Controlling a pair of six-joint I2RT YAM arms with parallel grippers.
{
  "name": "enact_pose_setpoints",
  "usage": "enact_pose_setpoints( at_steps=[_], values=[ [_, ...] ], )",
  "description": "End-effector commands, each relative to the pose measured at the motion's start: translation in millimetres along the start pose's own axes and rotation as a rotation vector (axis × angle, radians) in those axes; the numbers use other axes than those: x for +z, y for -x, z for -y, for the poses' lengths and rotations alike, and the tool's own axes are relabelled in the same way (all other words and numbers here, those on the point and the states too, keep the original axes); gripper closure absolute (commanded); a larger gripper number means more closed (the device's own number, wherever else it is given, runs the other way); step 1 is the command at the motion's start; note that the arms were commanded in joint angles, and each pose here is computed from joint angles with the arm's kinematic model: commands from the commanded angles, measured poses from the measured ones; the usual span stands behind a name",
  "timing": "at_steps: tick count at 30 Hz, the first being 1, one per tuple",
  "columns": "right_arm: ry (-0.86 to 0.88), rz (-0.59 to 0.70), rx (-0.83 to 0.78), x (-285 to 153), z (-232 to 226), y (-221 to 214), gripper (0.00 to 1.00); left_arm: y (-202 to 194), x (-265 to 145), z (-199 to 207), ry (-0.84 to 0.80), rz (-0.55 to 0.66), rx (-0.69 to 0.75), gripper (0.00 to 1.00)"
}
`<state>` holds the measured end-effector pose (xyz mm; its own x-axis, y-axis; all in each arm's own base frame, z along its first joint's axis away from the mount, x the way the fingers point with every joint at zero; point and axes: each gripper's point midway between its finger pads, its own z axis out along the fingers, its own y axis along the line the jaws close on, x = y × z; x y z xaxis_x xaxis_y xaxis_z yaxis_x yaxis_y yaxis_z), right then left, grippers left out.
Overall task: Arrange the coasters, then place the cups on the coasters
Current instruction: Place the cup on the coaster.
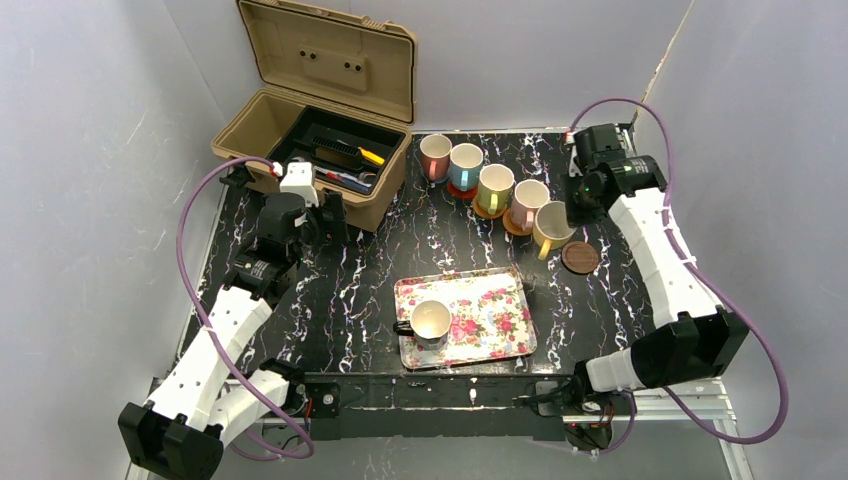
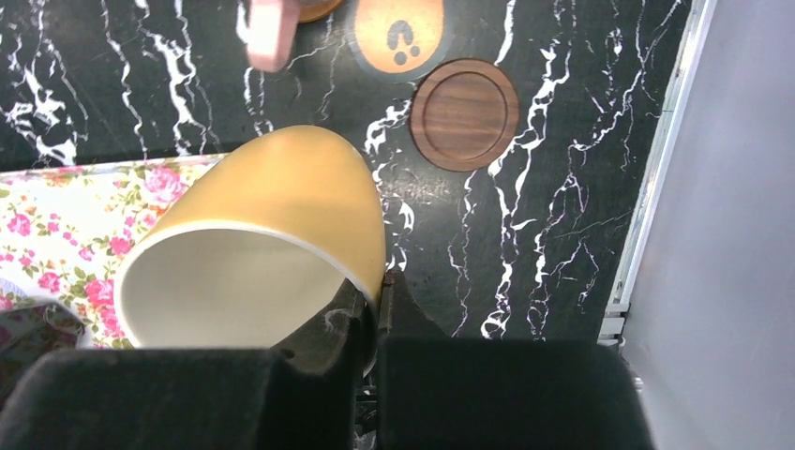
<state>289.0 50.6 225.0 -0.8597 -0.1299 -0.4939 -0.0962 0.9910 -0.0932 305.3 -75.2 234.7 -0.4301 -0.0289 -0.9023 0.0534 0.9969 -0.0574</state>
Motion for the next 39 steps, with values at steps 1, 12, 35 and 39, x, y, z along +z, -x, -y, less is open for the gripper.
enact_pose_setpoints(
  at_steps=[1, 12, 35, 39],
  values=[
    [0.045, 0.114, 0.032, 1.5, 20.3, 33.4, 0.99, -4.1, 1.5, -3.7, 0.019, -0.013, 0.007, 0.02],
    [-0.002, 0.049, 0.133, 53.1, 70.1, 25.6, 0.99, -3.0, -0.2, 2.4, -0.015, -0.009, -0.008, 0.02],
    [0.123, -0.03, -0.039, 134.0, 80.4, 43.0, 0.99, -5.2, 3.8, 5.8, -0.027, -0.024, -0.011, 0.02],
    [0.13, -0.046, -0.056, 142.6, 81.2, 44.0, 0.99, -5.5, 4.6, 5.7, -0.025, -0.026, -0.01, 0.02]
  ],
)
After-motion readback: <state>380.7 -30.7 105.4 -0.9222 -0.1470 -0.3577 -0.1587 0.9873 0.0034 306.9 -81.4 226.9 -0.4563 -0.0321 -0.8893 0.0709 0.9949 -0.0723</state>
